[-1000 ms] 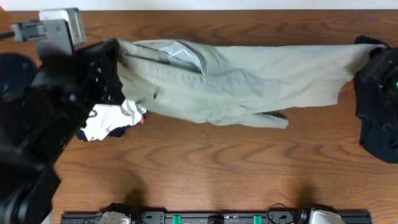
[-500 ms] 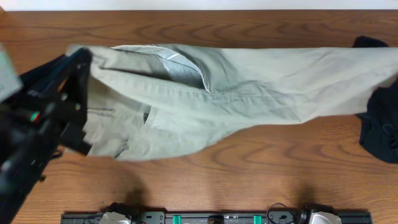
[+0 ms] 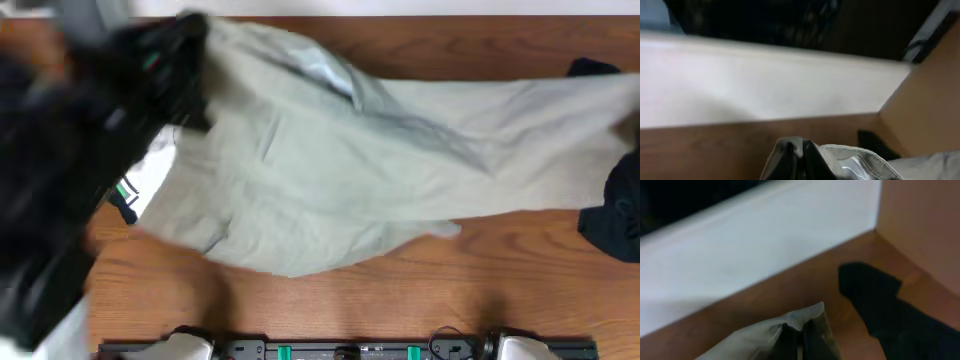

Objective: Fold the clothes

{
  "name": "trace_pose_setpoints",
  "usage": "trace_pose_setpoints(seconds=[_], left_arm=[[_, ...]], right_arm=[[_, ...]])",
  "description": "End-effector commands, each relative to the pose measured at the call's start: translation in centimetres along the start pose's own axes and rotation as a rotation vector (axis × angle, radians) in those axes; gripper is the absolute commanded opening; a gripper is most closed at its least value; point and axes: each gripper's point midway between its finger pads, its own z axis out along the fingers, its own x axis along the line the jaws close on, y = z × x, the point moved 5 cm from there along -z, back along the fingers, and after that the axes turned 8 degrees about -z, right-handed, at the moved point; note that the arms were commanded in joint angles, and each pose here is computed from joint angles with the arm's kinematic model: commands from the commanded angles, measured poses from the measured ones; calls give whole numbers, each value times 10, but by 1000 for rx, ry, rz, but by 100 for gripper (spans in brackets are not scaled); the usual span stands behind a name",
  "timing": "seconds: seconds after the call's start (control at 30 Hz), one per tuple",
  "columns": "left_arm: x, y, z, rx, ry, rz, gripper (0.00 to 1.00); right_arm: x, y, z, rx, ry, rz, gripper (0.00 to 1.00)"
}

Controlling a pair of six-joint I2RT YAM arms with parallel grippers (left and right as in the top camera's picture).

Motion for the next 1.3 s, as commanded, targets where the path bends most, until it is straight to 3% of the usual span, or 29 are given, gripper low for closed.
trace_pose_setpoints(seconds=[0.0, 0.2, 0.27, 0.33, 0.4, 0.43, 0.53, 0.83, 1.0, 1.27], left_arm=[[20, -5, 54, 38, 107, -4, 6], [59, -38, 172, 161, 216, 70, 7], [77, -48, 209, 169, 260, 90, 10], [91, -56, 235, 170, 286, 87, 17], [101, -59, 248, 171, 300, 84, 41], [105, -60, 249, 174, 306, 82, 47], [113, -58, 241, 191, 338, 95, 62], [124, -79, 189, 379, 436, 107, 68], [120, -88, 155, 467, 466, 103, 70], [95, -69, 69, 419, 449, 106, 70]], right_arm=[[0, -4, 58, 107, -53, -12, 2], [13, -22, 170, 268, -44, -24, 1], [21, -27, 206, 284, -9, -19, 5], [28, -31, 231, 296, 37, -13, 15], [31, -37, 245, 317, 54, -10, 22], [31, -40, 248, 326, 52, -12, 27], [27, -45, 248, 354, 48, -54, 37], [18, -83, 224, 578, 28, -103, 45], [31, -107, 210, 714, 137, -175, 49], [64, -115, 188, 739, 351, -248, 45]])
